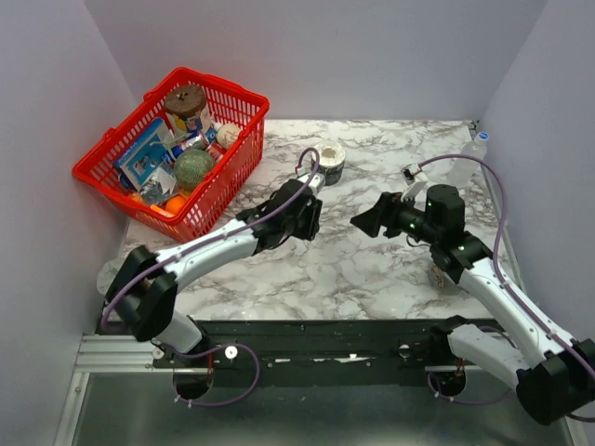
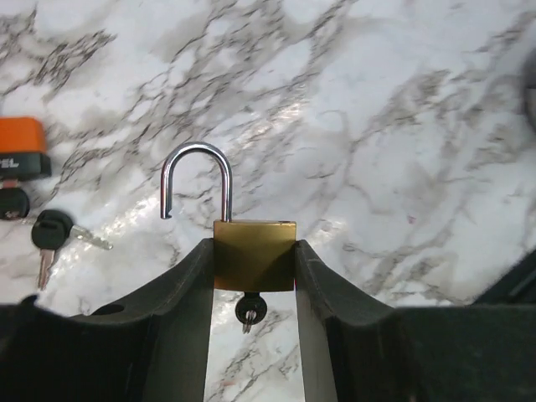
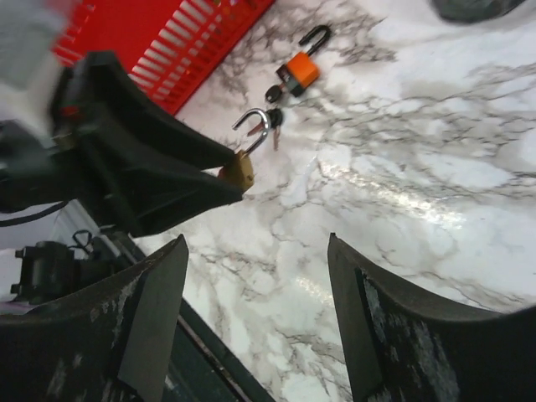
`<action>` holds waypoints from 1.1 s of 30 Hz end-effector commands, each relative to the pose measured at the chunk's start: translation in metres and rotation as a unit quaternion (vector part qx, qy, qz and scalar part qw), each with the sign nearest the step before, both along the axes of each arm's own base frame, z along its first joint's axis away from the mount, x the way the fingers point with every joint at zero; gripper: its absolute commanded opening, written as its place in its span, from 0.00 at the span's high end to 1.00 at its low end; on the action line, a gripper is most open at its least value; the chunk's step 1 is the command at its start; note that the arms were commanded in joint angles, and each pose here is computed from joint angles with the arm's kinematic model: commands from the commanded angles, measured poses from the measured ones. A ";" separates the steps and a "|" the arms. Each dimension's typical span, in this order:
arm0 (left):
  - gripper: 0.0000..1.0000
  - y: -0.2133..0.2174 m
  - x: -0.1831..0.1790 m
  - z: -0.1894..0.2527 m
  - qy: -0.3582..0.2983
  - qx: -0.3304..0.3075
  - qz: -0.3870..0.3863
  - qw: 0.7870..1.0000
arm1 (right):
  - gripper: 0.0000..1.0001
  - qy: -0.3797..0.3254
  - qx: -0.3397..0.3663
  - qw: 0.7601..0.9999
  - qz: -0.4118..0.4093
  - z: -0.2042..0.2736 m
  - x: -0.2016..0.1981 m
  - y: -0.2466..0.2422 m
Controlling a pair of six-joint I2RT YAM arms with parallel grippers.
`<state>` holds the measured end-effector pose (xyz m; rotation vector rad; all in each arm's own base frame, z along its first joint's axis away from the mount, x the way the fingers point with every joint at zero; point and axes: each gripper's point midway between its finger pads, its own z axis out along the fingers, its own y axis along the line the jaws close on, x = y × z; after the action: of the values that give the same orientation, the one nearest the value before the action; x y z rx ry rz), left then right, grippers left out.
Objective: Unlock with the key
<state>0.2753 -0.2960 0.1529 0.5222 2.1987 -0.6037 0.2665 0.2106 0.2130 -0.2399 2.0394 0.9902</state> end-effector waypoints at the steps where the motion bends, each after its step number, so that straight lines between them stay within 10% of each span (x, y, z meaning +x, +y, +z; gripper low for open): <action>1: 1.00 0.022 0.044 -0.029 0.013 0.101 0.133 0.986 | 0.20 -0.079 -0.023 0.994 -0.077 0.018 0.001 -0.033; 33: 1.00 0.027 0.102 -0.146 0.055 0.190 0.001 0.980 | 0.18 -0.112 -0.041 0.990 -0.069 0.012 -0.029 -0.049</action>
<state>0.3805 -0.2678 0.0281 0.6310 2.4076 -0.1955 0.2379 0.1633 0.2351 -0.2312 1.8355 0.7740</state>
